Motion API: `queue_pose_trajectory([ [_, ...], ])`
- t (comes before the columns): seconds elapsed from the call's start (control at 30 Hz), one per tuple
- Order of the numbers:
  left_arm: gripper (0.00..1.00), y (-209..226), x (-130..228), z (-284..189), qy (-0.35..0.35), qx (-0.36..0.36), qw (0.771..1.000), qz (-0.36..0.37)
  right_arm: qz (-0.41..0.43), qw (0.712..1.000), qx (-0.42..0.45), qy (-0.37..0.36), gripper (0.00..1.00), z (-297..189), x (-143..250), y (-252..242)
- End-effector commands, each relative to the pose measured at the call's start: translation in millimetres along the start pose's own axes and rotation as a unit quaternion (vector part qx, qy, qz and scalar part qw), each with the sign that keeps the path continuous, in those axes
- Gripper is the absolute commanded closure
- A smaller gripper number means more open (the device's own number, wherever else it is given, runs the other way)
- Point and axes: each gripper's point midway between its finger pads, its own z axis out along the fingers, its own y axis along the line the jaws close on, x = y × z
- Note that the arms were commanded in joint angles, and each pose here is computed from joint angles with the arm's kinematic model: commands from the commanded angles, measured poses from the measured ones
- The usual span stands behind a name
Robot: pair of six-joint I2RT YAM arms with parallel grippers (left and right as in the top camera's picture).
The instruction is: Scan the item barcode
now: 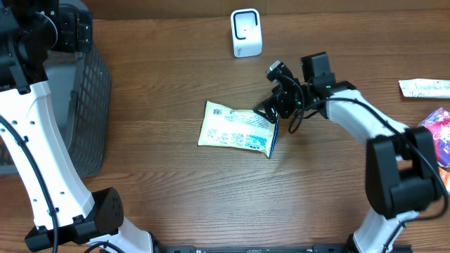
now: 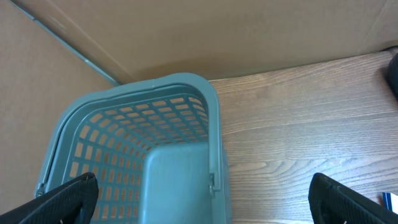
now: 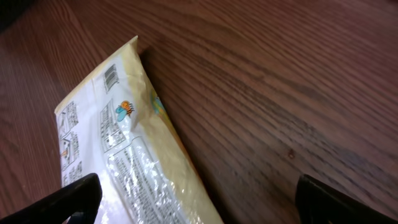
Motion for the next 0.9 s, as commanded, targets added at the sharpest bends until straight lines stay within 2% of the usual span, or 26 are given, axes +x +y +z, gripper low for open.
queue_pose_trajectory([
  [0.0,0.0,0,1,5,0.003,0.004,1.0,-0.009,0.001,0.999,-0.05,-0.005,0.0,18,-6,4],
  [0.1,0.0,0,1,5,0.003,0.004,1.0,-0.009,0.027,0.996,-0.09,0.0,0.0,29,4,9],
  [0.27,0.0,0,1,5,0.003,0.004,1.0,-0.009,0.06,0.992,-0.105,0.022,0.0,39,22,9],
  [0.57,0.0,0,1,5,0.003,0.004,1.0,-0.009,0.099,0.975,-0.189,0.066,0.0,47,34,66],
  [0.87,0.0,0,1,5,0.003,0.004,1.0,-0.009,0.143,0.959,-0.21,0.126,0.0,48,53,96],
])
